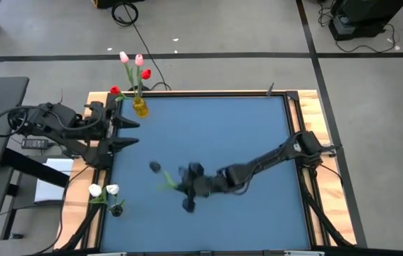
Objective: Sort flowers into vase by color
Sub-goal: Put the black flower into the transparent vase
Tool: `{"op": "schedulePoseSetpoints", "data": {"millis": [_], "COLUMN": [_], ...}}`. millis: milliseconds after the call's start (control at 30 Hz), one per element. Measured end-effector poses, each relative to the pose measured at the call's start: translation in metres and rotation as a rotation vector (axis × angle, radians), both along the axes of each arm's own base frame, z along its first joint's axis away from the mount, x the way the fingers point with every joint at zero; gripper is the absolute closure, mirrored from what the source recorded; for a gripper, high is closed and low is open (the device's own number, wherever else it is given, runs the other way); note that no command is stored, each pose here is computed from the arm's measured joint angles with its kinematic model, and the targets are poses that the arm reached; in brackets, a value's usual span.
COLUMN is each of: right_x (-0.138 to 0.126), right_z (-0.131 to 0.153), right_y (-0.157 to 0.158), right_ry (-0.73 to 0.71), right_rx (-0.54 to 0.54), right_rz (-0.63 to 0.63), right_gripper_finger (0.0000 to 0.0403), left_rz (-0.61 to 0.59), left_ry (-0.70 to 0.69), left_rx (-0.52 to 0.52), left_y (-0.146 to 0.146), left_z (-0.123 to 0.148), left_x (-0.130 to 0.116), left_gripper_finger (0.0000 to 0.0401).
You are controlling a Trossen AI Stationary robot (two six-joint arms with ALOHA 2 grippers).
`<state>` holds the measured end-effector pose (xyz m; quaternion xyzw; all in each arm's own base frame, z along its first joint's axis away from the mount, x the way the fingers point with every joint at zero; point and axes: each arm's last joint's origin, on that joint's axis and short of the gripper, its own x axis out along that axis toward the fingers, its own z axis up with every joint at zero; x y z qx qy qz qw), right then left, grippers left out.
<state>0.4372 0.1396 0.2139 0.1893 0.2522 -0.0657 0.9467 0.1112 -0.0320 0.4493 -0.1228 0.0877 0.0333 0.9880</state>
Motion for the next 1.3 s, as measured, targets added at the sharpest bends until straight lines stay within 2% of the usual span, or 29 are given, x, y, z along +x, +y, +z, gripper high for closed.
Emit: {"op": "schedulePoseSetpoints", "data": {"millis": [100, 233, 333, 433, 600, 733, 867, 1033, 1300], "right_x": [0.008, 0.011, 0.010, 0.010, 0.011, 0.009, 0.006, 0.007, 0.008], "right_z": [0.029, 0.060, 0.082, 0.094, 0.110, 0.118, 0.127, 0.126, 0.125], "right_y": [-0.020, -0.045, -0.062, -0.074, -0.082, -0.086, -0.091, -0.092, -0.090], "right_ry": [-0.180, -0.374, -0.500, -0.584, -0.737, -0.820, -0.911, -0.911, -0.903], "right_rx": [0.049, 0.073, 0.056, 0.007, -0.061, -0.098, -0.099, -0.105, -0.103], "right_rz": [-0.080, -0.224, -0.269, -0.280, -0.141, -0.149, -0.165, -0.109, -0.035], "right_gripper_finger": [0.0393, 0.0393, 0.0393, 0.0393, 0.0393, 0.0393, 0.0393, 0.0393, 0.0393], "left_rz": [0.030, 0.083, 0.114, 0.127, 0.105, 0.101, 0.083, 0.060, 0.053], "left_ry": [0.026, 0.060, 0.072, 0.090, 0.127, 0.147, 0.098, 0.000, -0.013], "left_rx": [-0.102, -0.144, -0.178, -0.217, -0.222, -0.189, -0.166, -0.085, -0.094], "left_y": [0.000, 0.002, 0.003, 0.002, -0.003, -0.007, -0.011, -0.011, -0.004], "left_z": [-0.003, -0.007, -0.009, -0.011, -0.015, -0.018, -0.013, -0.003, -0.002], "left_x": [-0.001, -0.001, -0.002, -0.002, 0.010, 0.020, 0.029, 0.033, 0.044], "left_gripper_finger": [0.0138, 0.0138, 0.0138, 0.0138, 0.0138, 0.0138, 0.0138, 0.0138, 0.0138]}}
